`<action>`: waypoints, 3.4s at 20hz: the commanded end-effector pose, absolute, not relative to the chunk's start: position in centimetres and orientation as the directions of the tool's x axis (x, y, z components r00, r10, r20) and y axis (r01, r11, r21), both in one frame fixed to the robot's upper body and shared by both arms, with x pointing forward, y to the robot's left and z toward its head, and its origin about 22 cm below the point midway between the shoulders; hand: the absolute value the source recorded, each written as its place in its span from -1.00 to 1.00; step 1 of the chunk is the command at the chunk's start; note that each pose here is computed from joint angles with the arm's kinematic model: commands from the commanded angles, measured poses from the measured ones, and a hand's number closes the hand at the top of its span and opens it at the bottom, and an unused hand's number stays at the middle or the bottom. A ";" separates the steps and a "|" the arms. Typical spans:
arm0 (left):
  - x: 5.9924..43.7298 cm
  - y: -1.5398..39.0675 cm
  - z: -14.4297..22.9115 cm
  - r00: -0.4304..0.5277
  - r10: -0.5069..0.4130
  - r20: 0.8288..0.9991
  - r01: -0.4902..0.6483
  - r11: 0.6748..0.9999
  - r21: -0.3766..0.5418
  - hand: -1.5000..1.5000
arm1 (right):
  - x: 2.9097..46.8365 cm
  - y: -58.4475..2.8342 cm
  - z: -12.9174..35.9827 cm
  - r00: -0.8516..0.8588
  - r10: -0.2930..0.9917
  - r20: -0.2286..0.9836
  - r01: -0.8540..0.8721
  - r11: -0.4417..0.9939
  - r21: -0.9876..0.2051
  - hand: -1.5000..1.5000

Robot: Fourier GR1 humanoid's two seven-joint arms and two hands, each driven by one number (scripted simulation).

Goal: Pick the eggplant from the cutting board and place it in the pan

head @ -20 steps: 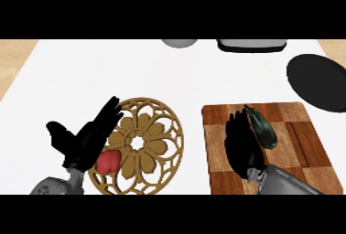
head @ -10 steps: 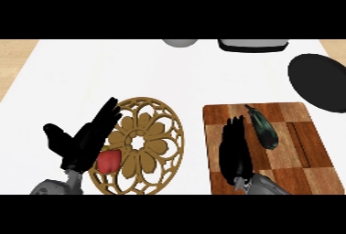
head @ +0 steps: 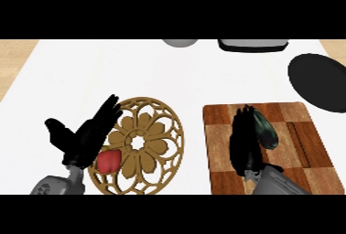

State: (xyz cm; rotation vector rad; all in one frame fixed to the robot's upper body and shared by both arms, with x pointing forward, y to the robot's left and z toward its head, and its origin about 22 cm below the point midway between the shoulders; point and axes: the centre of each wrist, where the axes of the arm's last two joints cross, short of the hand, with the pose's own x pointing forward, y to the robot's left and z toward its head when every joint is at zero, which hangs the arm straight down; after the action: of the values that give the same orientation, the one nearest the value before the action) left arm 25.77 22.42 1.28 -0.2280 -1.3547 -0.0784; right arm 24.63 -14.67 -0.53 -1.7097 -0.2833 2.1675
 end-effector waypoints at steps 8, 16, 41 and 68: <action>24.7 23.0 1.9 0.215 0.050 0.975 0.203 0.975 -0.095 0.00 | 28.3 -17.5 -0.6 -0.178 0.379 -0.908 -0.151 -0.922 -0.355 -1.00; 25.5 22.8 0.9 0.207 0.064 0.976 0.182 0.978 -0.103 0.00 | 27.4 -19.5 -0.8 -0.293 0.304 -0.907 0.004 -0.948 -0.319 1.00; 24.8 21.3 2.1 0.214 0.093 0.973 0.172 0.976 -0.131 0.00 | 31.1 -19.2 10.1 0.253 0.879 0.405 0.358 0.304 -0.883 1.00; 26.8 19.7 2.0 0.198 0.063 0.978 0.221 0.969 -0.107 0.00 | 36.8 -41.3 4.9 0.404 0.755 0.517 0.655 0.156 -0.740 1.00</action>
State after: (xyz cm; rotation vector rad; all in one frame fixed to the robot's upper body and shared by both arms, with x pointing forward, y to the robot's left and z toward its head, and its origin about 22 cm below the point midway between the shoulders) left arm 25.84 20.62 2.09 -0.2440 -1.3694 -0.1074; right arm 37.00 -38.54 4.78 -1.4587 -1.3298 0.1668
